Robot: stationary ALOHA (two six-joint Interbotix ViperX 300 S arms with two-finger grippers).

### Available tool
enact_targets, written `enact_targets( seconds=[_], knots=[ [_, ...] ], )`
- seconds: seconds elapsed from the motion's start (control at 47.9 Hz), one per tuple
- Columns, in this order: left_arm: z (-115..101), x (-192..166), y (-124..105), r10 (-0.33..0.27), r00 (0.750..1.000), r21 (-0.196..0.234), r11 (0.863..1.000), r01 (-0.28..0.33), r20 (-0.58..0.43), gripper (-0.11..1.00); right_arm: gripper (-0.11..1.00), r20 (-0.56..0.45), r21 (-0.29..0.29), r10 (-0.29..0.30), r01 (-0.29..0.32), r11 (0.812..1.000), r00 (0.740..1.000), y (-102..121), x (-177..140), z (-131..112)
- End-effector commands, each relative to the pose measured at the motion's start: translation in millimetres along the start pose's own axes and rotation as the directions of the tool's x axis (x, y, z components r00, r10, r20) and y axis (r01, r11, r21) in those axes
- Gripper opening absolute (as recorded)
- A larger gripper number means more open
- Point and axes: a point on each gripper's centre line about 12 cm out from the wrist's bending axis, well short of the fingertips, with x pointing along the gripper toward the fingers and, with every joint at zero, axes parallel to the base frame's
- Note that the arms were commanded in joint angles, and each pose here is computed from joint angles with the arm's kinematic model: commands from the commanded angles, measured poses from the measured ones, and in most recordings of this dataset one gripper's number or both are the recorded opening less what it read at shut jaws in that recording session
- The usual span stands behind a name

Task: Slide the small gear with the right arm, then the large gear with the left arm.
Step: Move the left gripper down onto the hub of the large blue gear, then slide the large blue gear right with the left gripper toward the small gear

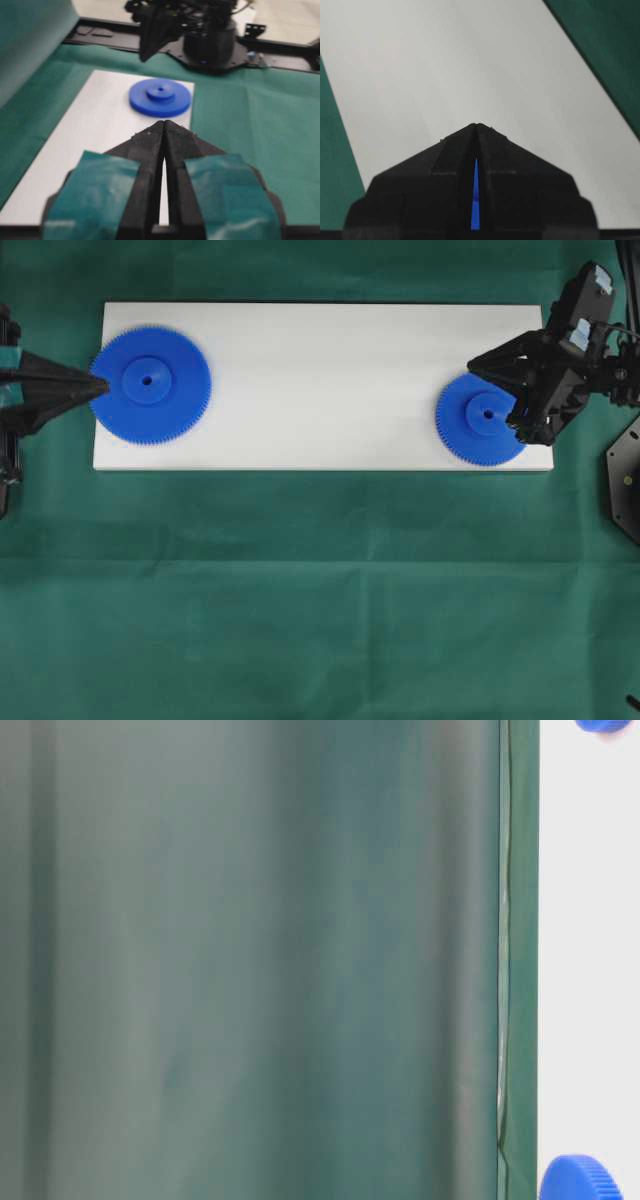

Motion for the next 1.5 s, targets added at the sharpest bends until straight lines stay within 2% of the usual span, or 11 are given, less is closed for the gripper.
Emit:
enact_targets(
  seconds=[0.0, 0.125, 0.23, 0.397, 0.501, 0.71, 0.814, 1.002, 1.169, 1.399, 1.483],
  knots=[
    [2.1, 1.8, 6.9, 0.037, 0.999, 0.001, 0.999, -0.037, 0.004, 0.00, 0.50, 0.059, -0.018, 0.020, -0.019, 1.000, 0.998, 3.3, -2.5, 14.5],
    [1.0, 1.0, 18.3, 0.099, 0.995, -0.001, 0.995, -0.099, -0.008, 0.00, 0.51, 0.101, -0.032, 0.036, -0.032, 0.999, 0.994, 5.1, -6.3, 21.8],
    [-0.2, -0.3, 31.0, 0.166, 0.986, 0.003, 0.986, -0.166, -0.032, 0.00, 0.50, 0.125, -0.035, 0.048, -0.044, 0.998, 0.991, 7.0, -9.3, 25.7],
    [-6.2, -6.3, 56.2, 0.301, 0.948, 0.010, 0.953, -0.301, -0.103, 0.00, 0.50, 0.138, -0.035, 0.051, -0.046, 0.998, 0.989, 7.2, -11.8, 27.3],
    [-11.1, -10.4, 66.1, 0.353, 0.923, 0.010, 0.935, -0.356, -0.151, 0.00, 0.50, 0.131, -0.031, 0.048, -0.045, 0.999, 0.990, 6.6, -11.3, 25.1],
    [-16.1, -9.1, 67.2, 0.354, 0.915, 0.011, 0.933, -0.359, -0.194, 0.00, 0.51, 0.134, -0.029, 0.050, -0.046, 0.999, 0.990, 6.8, -11.6, 25.4],
    [-24.2, -0.9, 70.7, 0.352, 0.893, 0.014, 0.932, -0.363, -0.281, 0.00, 0.50, 0.130, -0.028, 0.048, -0.045, 0.999, 0.990, 6.5, -11.2, 24.4],
    [-44.2, 21.3, 79.5, 0.337, 0.828, 0.024, 0.930, -0.366, -0.449, 0.00, 0.50, 0.128, -0.022, 0.047, -0.045, 0.999, 0.991, 6.2, -11.4, 23.4],
    [-62.7, 42.2, 80.9, 0.297, 0.768, 0.032, 0.940, -0.341, -0.568, 0.00, 0.51, 0.129, -0.024, 0.048, -0.046, 0.999, 0.990, 6.3, -11.5, 23.6],
    [-83.3, 54.3, 79.6, 0.251, 0.658, 0.034, 0.946, -0.324, -0.710, 0.00, 0.50, 0.126, -0.023, 0.048, -0.045, 0.999, 0.991, 6.0, -11.4, 22.3],
    [-85.7, 53.7, 80.0, 0.248, 0.642, 0.035, 0.945, -0.326, -0.725, 0.00, 0.51, 0.122, -0.023, 0.046, -0.044, 0.999, 0.991, 5.7, -11.0, 21.3]
  ],
)
